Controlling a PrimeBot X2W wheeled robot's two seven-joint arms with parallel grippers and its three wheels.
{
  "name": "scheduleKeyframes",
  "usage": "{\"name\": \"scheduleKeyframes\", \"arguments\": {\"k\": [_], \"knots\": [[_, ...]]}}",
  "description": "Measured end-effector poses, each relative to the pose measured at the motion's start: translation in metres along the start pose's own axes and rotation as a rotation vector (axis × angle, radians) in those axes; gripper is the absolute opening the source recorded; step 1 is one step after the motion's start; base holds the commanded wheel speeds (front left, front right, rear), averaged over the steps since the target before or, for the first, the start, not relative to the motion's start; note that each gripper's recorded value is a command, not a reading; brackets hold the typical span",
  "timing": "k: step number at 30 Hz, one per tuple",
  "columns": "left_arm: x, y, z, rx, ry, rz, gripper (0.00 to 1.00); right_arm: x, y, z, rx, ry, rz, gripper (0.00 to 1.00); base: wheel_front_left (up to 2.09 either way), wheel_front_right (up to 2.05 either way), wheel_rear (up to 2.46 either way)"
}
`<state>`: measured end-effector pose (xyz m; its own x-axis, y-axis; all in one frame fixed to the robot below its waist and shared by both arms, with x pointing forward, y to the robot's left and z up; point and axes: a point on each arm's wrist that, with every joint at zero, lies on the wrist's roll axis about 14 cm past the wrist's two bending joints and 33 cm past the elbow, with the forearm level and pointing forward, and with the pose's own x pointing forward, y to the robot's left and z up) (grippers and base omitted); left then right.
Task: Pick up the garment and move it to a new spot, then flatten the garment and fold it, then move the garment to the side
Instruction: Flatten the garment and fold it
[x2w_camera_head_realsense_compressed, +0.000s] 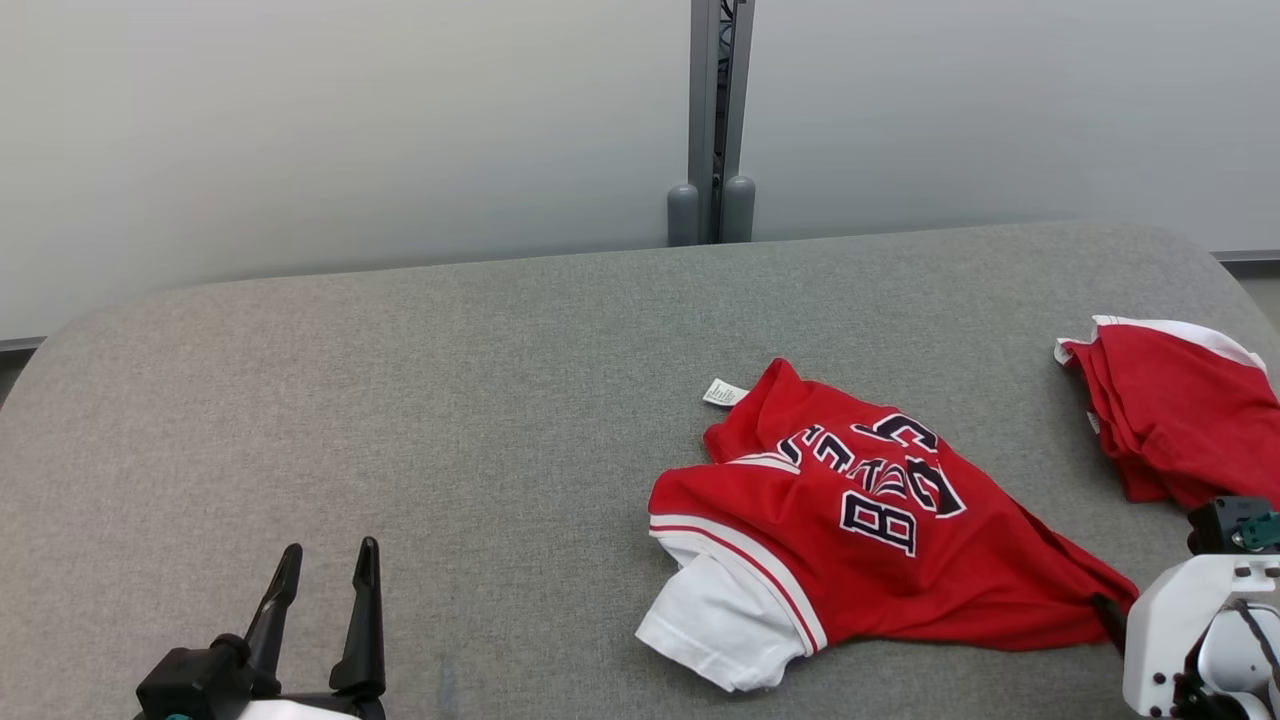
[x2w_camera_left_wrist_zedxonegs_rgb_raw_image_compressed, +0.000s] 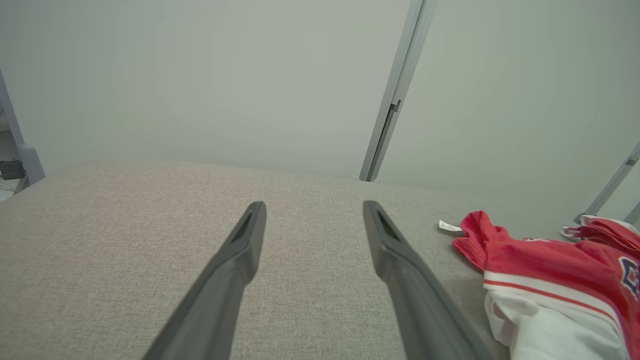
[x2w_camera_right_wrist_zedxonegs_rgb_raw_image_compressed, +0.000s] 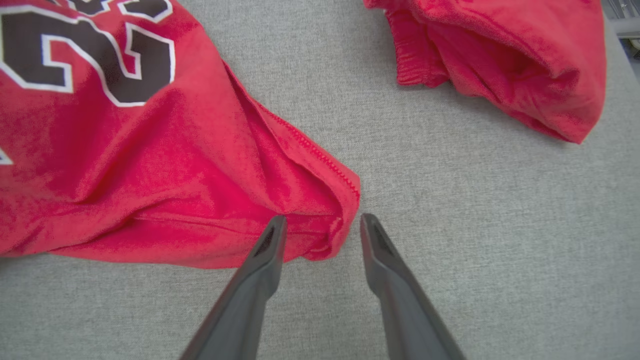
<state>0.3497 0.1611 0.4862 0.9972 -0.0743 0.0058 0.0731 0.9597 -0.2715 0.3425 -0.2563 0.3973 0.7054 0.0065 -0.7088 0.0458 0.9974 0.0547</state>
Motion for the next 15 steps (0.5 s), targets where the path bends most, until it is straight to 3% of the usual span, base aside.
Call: {"name": "scheduleKeyframes", "arguments": {"k": [5, 12, 15], "knots": [[0.001, 0.000, 0.002, 0.008, -0.003, -0.008, 1.00, -0.006, 0.011, 0.016, 0.004, -0.077, 0.020, 1.00, 0.00, 0.00, 0.00], [0.003, 0.000, -0.001, 0.018, 0.015, -0.018, 1.00, -0.042, 0.025, 0.087, -0.074, -0.382, 0.023, 1.00, 0.00, 0.00, 0.00], [0.007, -0.002, 0.001, 0.023, 0.018, -0.031, 1.00, -0.055, 0.047, 0.107, -0.073, -0.504, 0.073, 1.00, 0.00, 0.00, 0.00]]}}
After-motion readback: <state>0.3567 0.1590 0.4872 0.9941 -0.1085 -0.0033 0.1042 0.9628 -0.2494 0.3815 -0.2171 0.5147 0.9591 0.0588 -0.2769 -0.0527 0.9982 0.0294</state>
